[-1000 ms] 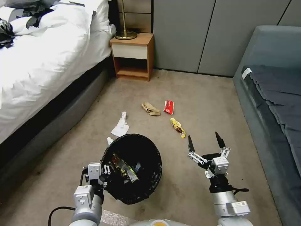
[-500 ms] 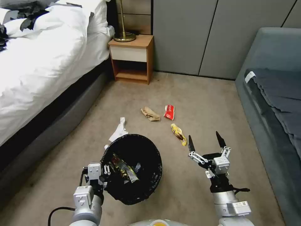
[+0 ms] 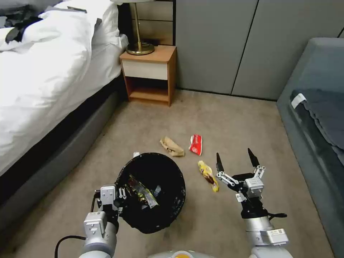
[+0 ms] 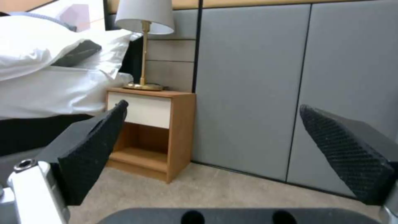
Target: Pick up the trash bin, then pick up the garbage from the floor and place it into the trash bin.
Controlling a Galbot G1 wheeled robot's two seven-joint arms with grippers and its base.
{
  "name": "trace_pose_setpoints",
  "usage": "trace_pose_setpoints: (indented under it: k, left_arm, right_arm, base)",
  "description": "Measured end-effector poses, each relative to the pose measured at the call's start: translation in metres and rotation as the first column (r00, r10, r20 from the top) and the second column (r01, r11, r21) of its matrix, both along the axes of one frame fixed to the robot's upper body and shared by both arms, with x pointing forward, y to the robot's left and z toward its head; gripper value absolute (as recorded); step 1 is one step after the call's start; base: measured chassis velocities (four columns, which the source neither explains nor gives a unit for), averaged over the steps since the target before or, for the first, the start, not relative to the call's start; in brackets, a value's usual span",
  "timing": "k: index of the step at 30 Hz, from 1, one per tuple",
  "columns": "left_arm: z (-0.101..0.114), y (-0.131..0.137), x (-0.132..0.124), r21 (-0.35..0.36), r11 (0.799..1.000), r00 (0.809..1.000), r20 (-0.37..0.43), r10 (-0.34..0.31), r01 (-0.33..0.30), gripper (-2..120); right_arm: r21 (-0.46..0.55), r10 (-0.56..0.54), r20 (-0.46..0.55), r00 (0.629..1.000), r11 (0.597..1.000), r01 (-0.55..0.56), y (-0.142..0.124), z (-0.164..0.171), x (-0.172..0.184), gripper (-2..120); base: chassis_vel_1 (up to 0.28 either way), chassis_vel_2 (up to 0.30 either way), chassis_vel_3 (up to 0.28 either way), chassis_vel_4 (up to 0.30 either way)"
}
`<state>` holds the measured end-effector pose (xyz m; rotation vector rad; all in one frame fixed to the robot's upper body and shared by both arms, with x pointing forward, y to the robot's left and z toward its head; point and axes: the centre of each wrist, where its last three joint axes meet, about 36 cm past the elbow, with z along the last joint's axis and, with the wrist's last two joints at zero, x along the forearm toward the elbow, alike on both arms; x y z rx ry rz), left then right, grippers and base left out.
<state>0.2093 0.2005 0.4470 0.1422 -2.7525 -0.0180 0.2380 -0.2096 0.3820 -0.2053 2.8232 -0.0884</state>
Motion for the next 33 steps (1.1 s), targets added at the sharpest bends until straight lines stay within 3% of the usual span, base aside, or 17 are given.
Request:
trace_pose_setpoints:
  k: [14, 20, 23, 25, 26, 28, 29, 31, 32, 33]
  left_arm:
    - [-0.001, 0.0, 0.001, -0.001, 1.0, 1.0, 0.0, 0.002, -0.002, 1]
    - [-0.001, 0.0, 0.001, 0.0, 1.0, 1.0, -0.003, 0.002, -0.002, 1]
    - [-0.001, 0.0, 0.0, -0.001, 1.0, 1.0, -0.004, 0.002, -0.002, 1]
    - [0.0, 0.0, 0.0, -0.001, 1.0, 1.0, -0.001, 0.002, -0.002, 1]
    - [0.0, 0.0, 0.0, -0.001, 1.0, 1.0, -0.001, 0.002, -0.002, 1]
    - [0.001, 0.0, 0.0, -0.002, 1.0, 1.0, 0.001, 0.003, -0.003, 1]
    - [0.001, 0.0, 0.0, -0.002, 1.0, 1.0, 0.001, 0.003, -0.003, 1]
    - [0.001, 0.0, -0.001, -0.002, 1.0, 1.0, -0.001, 0.004, -0.004, 1]
    - [0.001, 0.0, -0.001, -0.002, 1.0, 1.0, -0.001, 0.004, -0.004, 1]
    - [0.002, 0.0, -0.002, -0.002, 1.0, 1.0, -0.001, 0.005, -0.005, 1]
  right_arm:
    - [-0.012, 0.01, 0.037, 0.999, 1.0, -0.01, -0.003, 0.001, 0.008, 100]
    - [-0.025, 0.009, 0.008, 1.0, 1.0, -0.008, -0.009, 0.006, 0.018, 100]
    - [-0.001, 0.014, -0.033, 0.999, 1.0, -0.014, -0.012, 0.012, 0.03, 100]
    - [0.058, 0.053, -0.161, 0.986, 0.997, -0.044, -0.02, 0.024, 0.047, 100]
    - [0.058, 0.053, -0.161, 0.986, 0.997, -0.044, -0.02, 0.024, 0.047, 100]
    - [0.116, 0.116, -0.289, 0.95, 0.99, -0.086, -0.026, 0.032, 0.061, 100]
    - [0.116, 0.116, -0.289, 0.95, 0.99, -0.086, -0.026, 0.032, 0.061, 100]
    - [0.128, 0.175, -0.396, 0.902, 0.983, -0.135, -0.031, 0.026, 0.072, 100]
    - [0.128, 0.175, -0.396, 0.902, 0.983, -0.135, -0.031, 0.026, 0.072, 100]
    - [0.121, 0.194, -0.435, 0.879, 0.98, -0.157, -0.033, 0.018, 0.076, 100]
  base:
    - [-0.025, 0.03, 0.021, -0.027]
    - [0.0, 0.0, 0.0, 0.0]
    - [0.0, 0.0, 0.0, 0.0]
    - [0.0, 0.0, 0.0, 0.0]
    - [0.0, 0.0, 0.0, 0.0]
    - [0.0, 0.0, 0.0, 0.0]
    - [0.0, 0.0, 0.0, 0.0]
    - [0.0, 0.0, 0.0, 0.0]
    - [0.0, 0.0, 0.0, 0.0]
    - [0.0, 0.0, 0.0, 0.0]
